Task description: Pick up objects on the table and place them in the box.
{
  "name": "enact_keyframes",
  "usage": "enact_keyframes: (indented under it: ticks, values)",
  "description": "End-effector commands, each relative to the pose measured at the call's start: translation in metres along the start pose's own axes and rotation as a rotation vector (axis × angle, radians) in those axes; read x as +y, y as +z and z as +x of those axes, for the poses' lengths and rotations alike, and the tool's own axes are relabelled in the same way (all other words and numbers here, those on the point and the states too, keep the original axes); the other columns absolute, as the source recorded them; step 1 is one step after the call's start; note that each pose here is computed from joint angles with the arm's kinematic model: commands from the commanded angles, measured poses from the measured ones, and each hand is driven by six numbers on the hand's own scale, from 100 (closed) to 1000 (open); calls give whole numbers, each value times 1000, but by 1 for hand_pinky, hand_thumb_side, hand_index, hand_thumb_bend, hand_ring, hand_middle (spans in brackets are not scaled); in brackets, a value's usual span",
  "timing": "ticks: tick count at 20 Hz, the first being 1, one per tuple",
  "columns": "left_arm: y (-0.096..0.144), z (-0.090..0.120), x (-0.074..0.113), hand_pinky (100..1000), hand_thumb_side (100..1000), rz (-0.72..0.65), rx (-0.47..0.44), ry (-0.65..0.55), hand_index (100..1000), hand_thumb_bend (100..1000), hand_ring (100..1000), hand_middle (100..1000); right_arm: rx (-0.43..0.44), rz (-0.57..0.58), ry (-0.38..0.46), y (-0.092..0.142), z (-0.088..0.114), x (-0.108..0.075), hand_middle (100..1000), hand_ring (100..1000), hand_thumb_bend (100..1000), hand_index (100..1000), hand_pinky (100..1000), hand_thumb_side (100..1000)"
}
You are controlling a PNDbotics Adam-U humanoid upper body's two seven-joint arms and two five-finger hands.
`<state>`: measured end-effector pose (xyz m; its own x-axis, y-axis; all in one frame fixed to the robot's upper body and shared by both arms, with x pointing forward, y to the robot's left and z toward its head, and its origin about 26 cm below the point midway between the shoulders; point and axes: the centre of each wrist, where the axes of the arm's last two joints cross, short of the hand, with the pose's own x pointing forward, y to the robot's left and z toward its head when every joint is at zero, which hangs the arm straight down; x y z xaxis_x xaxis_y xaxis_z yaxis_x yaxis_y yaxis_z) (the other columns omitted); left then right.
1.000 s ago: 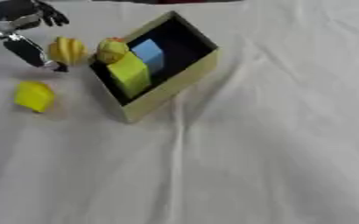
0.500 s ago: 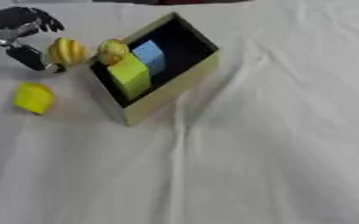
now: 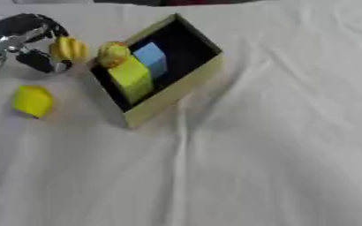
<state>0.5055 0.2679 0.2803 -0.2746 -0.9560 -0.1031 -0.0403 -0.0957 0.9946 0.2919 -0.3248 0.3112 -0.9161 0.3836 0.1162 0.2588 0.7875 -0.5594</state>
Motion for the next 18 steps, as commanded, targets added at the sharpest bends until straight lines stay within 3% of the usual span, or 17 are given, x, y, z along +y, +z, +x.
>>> enact_keyframes:
  ticks: [1, 9, 18]
  values:
    - [1, -5, 13, 776, 331, 16, 20, -7, 823, 363, 749, 705, -31, 2, 20, -7, 5, -5, 598, 788, 100, 736, 856, 477]
    - [1, -3, 15, 740, 330, 55, 18, -22, 769, 212, 686, 637, -23, -3, 21, -5, 5, -5, 597, 789, 100, 737, 856, 484]
    - [6, 2, 34, 728, 336, 145, -9, -57, 727, 154, 645, 587, -16, -3, 20, -3, 5, -6, 597, 788, 100, 738, 855, 476]
